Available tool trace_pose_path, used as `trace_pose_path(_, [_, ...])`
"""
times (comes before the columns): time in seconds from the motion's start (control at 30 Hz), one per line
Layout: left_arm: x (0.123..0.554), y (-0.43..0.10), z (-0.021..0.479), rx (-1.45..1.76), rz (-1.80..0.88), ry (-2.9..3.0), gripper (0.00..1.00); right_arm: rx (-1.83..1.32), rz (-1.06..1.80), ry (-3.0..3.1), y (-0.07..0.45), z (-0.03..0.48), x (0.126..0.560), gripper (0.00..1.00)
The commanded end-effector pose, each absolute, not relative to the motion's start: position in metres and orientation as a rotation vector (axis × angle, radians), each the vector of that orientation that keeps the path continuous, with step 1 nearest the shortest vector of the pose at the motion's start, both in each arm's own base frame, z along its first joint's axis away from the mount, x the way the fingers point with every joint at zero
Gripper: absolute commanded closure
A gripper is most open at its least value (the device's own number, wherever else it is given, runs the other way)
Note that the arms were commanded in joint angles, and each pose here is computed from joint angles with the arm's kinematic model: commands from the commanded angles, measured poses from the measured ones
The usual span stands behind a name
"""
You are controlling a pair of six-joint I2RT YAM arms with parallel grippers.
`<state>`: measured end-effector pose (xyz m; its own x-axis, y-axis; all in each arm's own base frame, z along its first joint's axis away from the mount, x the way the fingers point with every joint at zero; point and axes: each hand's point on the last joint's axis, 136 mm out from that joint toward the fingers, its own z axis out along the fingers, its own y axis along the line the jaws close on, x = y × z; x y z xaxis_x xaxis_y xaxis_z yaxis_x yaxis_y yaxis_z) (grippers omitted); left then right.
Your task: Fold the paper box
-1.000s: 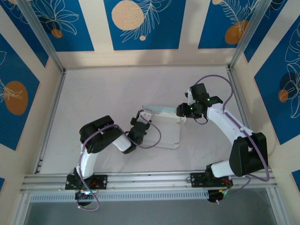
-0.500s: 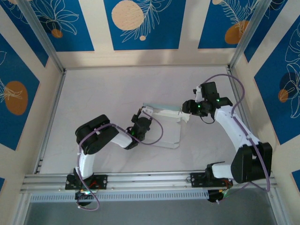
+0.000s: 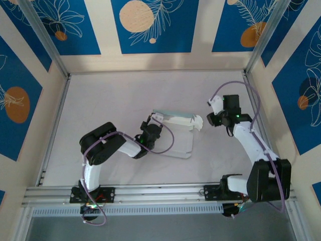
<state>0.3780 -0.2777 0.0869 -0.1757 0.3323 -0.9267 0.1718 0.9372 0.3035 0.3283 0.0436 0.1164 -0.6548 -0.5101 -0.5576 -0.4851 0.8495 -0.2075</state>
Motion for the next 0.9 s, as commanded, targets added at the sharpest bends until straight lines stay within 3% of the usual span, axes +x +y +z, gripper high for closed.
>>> trace_pose_path(0.0, [0.376, -0.269, 0.072, 0.437, 0.199, 1.803, 1.00, -1.060, -0.008, 2.248, 0.076, 0.105, 0.315, 0.55])
trace_pose_path(0.47, [0.375, -0.270, 0.069, 0.439, 0.182, 1.817, 1.00, -1.345, 0.070, 2.015, 0.120, 0.107, 0.291, 0.54])
trace_pose_path(0.87, [0.375, -0.268, 0.066, 0.435, 0.183, 1.825, 1.00, -1.675, -0.096, 1.886, 0.118, 0.097, 0.301, 0.54])
